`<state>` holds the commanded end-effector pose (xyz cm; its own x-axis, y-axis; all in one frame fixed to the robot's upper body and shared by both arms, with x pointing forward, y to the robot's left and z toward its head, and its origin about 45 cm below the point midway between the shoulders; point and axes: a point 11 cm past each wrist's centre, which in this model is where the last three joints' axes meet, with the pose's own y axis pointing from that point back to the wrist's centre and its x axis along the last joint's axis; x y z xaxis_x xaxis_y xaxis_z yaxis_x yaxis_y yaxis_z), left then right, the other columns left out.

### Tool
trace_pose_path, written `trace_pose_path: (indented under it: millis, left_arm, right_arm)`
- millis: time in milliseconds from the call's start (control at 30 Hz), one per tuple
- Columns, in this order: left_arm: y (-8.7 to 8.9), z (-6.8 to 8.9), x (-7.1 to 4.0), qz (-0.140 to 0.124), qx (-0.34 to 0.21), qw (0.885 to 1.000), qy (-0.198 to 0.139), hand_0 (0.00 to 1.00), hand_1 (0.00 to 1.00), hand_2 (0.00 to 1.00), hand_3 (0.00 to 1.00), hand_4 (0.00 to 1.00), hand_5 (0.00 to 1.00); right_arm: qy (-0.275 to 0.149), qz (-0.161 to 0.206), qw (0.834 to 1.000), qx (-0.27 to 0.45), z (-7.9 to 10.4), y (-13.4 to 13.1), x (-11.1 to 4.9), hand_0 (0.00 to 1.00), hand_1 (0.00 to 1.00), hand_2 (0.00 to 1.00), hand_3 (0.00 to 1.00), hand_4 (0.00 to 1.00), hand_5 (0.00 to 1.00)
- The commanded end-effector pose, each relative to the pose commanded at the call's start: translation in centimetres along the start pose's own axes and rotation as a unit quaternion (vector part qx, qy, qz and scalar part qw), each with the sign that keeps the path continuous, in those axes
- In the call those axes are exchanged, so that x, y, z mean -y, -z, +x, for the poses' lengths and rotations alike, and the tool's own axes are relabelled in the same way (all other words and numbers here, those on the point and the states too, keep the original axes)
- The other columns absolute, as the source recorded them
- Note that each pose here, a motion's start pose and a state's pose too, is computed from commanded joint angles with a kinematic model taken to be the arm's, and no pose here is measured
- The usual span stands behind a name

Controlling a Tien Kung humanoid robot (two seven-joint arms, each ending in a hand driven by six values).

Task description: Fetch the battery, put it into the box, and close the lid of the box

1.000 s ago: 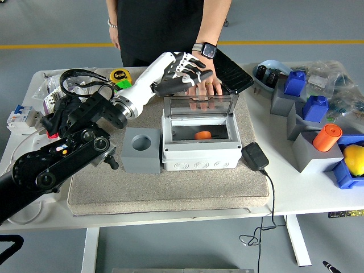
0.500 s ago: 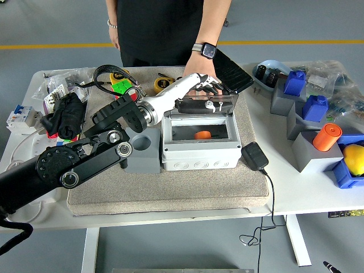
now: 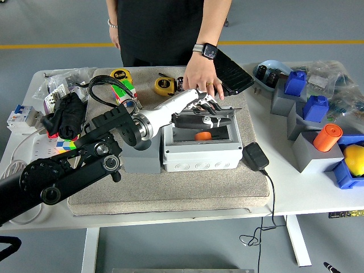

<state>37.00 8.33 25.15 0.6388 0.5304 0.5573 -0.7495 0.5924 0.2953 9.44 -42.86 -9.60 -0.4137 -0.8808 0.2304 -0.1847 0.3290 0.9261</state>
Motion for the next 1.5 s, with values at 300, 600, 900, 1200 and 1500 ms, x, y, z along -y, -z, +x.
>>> trace_pose_path:
  millis: [300, 600, 900, 1200, 1500]
  left_arm:
    - [0.3, -2.3, 0.1, 0.007, -0.020, 0.999, 0.029, 0.446, 0.614, 0.632, 0.631, 0.998, 0.765]
    - [0.3, -2.0, -0.3, 0.010, -0.058, 0.997, 0.040, 0.448, 0.615, 0.632, 0.631, 0.998, 0.773]
    - [0.4, -1.3, -1.0, -0.006, -0.127, 0.992, 0.019, 0.436, 0.617, 0.633, 0.633, 0.998, 0.784]
    - [-0.1, 5.3, -3.4, -0.093, -0.255, 0.955, -0.117, 0.455, 0.647, 0.637, 0.642, 0.998, 0.772]
    - [6.9, 10.4, -6.5, -0.067, -0.303, 0.919, -0.242, 0.712, 0.734, 0.697, 0.692, 0.998, 0.747]
  right_arm:
    - [-0.001, -0.001, 1.000, 0.002, 0.0, -0.2, 0.0, 0.580, 0.637, 0.661, 0.573, 0.936, 0.497]
    - [-0.001, -0.002, 1.000, 0.001, 0.0, -0.2, 0.0, 0.580, 0.637, 0.661, 0.573, 0.936, 0.497]
    - [0.000, -0.003, 1.000, 0.003, -0.1, -0.3, 0.0, 0.581, 0.636, 0.660, 0.573, 0.936, 0.498]
    - [0.000, -0.002, 1.000, 0.003, -0.2, -0.2, 0.0, 0.580, 0.637, 0.661, 0.573, 0.936, 0.497]
    - [0.000, -0.004, 1.000, 0.003, -0.2, -0.1, 0.0, 0.579, 0.636, 0.661, 0.573, 0.936, 0.497]
